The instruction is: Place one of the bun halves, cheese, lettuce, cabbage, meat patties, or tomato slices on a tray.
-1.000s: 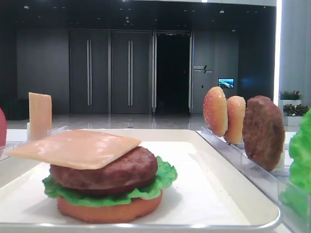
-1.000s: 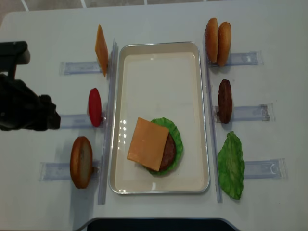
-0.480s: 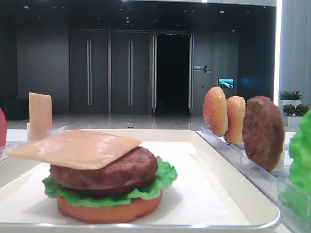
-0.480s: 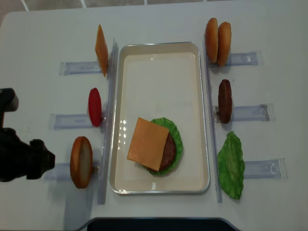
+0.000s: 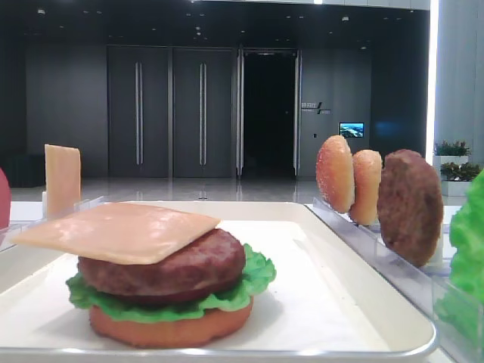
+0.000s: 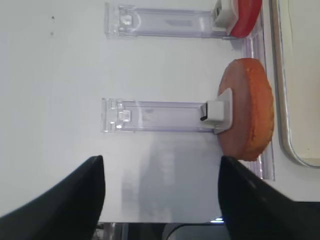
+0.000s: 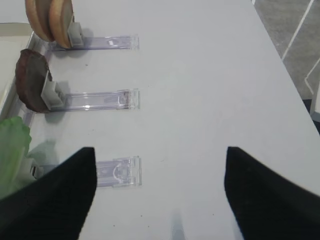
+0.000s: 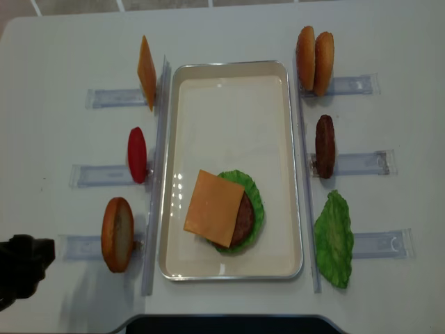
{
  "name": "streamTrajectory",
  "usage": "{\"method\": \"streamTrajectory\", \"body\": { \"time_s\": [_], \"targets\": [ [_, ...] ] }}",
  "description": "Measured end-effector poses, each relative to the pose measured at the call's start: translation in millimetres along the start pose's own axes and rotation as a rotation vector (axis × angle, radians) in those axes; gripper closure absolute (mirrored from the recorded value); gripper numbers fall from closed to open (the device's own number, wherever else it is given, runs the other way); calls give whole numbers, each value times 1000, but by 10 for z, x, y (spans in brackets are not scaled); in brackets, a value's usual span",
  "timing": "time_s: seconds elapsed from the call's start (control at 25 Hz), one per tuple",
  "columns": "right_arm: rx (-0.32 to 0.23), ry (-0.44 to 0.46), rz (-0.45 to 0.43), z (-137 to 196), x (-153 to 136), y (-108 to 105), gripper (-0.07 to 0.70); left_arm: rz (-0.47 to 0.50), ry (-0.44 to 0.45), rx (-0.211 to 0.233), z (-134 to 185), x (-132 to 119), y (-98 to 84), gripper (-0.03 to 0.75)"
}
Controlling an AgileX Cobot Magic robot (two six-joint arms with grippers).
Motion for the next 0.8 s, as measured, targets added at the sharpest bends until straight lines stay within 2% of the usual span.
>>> {"method": "streamTrajectory", "body": {
  "time_s": [0.2,0.8],
  "targets": [
    [0,0,0,0,0,0,97,-20,-63,-11,156,107,73,178],
    [0,0,0,0,0,0,97,49,-369,-3,479,453,159,180]
  ]
}}
Point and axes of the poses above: a point on each arm's last joint axis where the gripper is mounted, x pointing back along that axis away from the gripper, y along the wrist's bending axis when the last joint is at zero, z = x × y, the point moved 1 cm from there along -x, pointing out along that axis toward the gripper, and after that the axes turned 11 degrees about x, right-handed, at the moved point
